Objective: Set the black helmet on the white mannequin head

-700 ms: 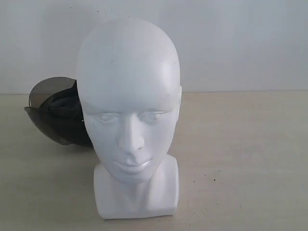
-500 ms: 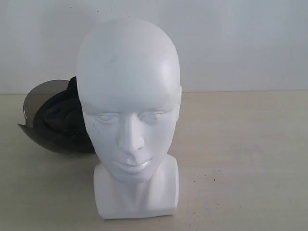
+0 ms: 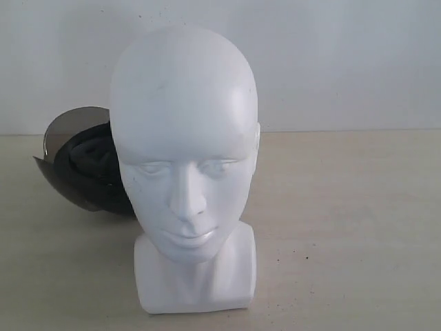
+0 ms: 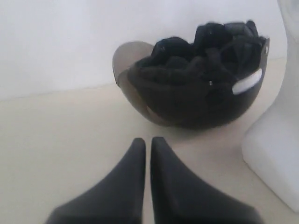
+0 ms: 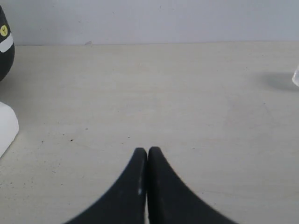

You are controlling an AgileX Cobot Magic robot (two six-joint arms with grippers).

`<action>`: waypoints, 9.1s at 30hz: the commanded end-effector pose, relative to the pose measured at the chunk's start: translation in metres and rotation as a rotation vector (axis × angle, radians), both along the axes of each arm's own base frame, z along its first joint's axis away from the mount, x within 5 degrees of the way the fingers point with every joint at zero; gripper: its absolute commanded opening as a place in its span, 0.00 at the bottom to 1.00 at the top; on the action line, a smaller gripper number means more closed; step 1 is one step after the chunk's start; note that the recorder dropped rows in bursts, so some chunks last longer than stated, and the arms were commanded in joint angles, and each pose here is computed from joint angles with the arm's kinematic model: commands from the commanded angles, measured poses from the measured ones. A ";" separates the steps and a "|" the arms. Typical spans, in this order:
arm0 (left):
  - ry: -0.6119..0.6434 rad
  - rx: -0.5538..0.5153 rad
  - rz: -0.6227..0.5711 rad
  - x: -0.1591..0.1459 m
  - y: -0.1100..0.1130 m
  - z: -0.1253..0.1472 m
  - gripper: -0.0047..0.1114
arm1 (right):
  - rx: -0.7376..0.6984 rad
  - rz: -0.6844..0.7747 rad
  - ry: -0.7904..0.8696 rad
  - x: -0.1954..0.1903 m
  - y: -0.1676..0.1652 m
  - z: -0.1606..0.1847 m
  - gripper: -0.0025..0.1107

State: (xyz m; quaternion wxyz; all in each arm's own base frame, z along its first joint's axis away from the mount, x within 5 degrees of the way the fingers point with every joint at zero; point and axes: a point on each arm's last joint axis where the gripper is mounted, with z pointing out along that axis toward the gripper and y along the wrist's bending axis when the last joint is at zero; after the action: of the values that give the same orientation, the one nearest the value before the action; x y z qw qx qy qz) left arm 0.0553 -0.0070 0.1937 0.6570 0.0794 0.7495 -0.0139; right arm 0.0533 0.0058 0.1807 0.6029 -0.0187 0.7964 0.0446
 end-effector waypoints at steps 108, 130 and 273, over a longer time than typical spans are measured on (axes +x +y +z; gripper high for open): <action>0.746 0.329 -0.061 0.280 -0.010 0.109 0.08 | -0.004 -0.008 -0.019 0.000 -0.001 0.002 0.02; 0.609 0.483 -0.098 0.337 -0.010 0.049 0.08 | -0.004 -0.008 -0.019 0.000 -0.001 0.002 0.02; 0.599 0.550 -0.874 0.307 -0.046 0.124 0.70 | -0.004 -0.008 -0.018 0.000 -0.001 0.002 0.02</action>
State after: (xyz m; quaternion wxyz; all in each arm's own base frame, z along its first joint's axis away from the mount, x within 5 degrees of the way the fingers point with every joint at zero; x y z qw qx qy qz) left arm 0.3585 -0.0529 0.3124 0.2874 0.5614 0.7667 -0.1199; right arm 0.0533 0.0058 0.1807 0.6029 -0.0187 0.7964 0.0446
